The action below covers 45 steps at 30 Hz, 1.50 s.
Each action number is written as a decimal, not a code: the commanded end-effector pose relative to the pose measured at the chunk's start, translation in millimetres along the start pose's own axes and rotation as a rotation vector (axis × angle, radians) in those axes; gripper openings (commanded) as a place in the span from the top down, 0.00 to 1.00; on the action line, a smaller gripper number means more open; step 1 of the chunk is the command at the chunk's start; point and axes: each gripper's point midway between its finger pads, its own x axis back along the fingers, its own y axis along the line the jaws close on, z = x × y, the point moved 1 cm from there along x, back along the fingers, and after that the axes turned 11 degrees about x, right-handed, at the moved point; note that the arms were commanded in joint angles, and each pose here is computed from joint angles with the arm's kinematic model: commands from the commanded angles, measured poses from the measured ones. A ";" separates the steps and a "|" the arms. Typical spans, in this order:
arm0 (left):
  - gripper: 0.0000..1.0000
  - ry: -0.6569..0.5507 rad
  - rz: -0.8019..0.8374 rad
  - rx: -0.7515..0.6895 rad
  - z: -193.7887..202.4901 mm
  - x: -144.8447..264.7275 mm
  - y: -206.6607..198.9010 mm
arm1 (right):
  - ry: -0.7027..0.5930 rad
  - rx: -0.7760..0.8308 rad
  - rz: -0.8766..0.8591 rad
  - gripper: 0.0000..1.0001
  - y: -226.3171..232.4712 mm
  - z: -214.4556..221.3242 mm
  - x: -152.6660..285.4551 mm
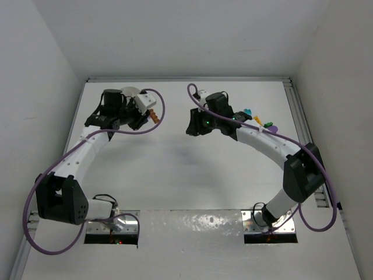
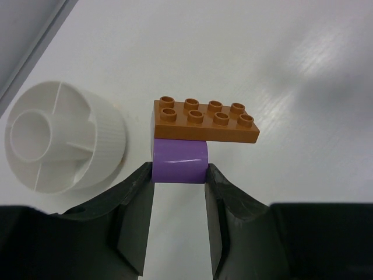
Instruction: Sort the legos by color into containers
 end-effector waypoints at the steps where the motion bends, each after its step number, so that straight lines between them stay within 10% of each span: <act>1: 1.00 -0.122 0.163 -0.171 -32.9 13.0 -43.1 | -0.128 0.187 -0.093 1.00 51.6 -52.5 16.7; 27: 1.00 0.080 0.270 -0.243 58.1 -3.8 -99.9 | -0.175 0.079 -0.080 1.00 51.0 -74.5 11.6; 45: 1.00 -0.193 0.260 -0.168 -23.0 10.8 -103.2 | -0.085 0.046 -0.268 1.00 78.7 -39.9 13.5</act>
